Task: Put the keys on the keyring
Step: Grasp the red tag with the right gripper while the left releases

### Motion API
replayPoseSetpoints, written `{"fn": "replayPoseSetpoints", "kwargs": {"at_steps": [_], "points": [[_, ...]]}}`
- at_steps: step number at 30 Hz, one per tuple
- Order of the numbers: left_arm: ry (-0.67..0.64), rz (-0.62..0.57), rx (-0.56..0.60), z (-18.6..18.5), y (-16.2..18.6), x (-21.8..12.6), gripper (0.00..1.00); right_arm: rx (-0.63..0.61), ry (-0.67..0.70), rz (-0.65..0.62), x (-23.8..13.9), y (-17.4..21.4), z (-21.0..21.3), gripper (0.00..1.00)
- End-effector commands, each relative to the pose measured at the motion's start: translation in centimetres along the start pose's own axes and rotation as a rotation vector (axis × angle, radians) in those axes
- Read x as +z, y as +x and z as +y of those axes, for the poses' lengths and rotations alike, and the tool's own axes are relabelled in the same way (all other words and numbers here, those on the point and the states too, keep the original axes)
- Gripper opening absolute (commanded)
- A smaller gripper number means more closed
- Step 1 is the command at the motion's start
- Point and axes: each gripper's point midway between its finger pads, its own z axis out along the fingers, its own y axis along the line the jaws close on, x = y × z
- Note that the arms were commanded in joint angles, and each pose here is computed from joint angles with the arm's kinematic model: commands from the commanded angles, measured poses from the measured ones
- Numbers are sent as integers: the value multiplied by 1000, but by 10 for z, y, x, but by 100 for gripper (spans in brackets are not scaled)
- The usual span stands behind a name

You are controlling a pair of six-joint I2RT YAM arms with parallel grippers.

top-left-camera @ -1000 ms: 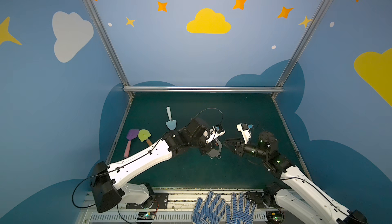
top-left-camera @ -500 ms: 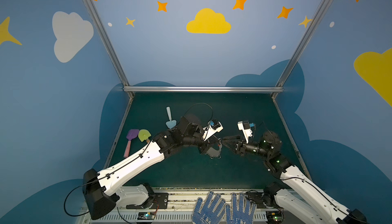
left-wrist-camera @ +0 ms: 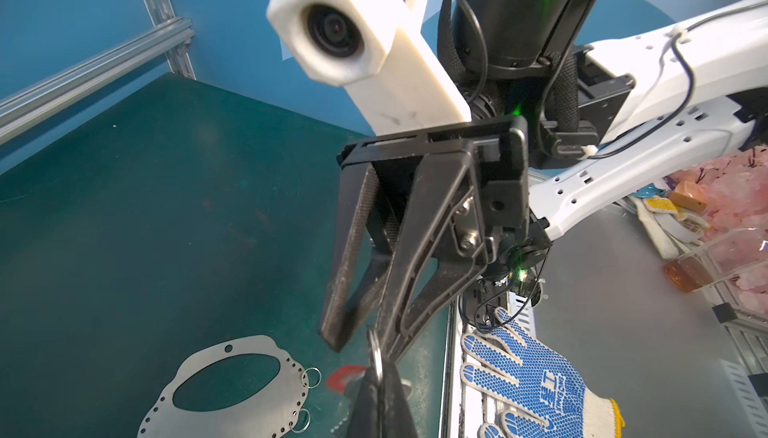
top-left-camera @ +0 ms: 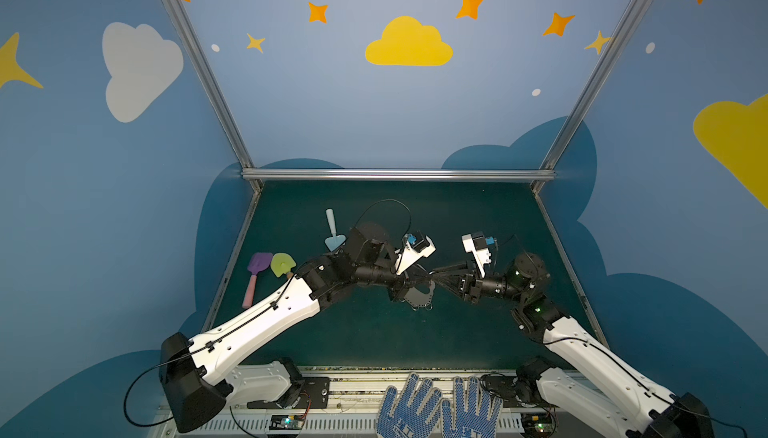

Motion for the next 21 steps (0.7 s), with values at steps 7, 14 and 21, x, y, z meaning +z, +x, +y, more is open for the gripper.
{"fn": "replayPoseSetpoints", "kwargs": {"at_steps": [7, 14, 21], "points": [[50, -36, 10, -11, -7, -7, 4, -80, -88, -20, -1, -19, 27, 18], [53, -32, 3, -11, -7, -5, 5, -104, -95, -26, -2, -22, 33, 0], [8, -70, -20, -5, -9, -14, 34, -127, -3, -45, -6, -21, 21, 0]]}}
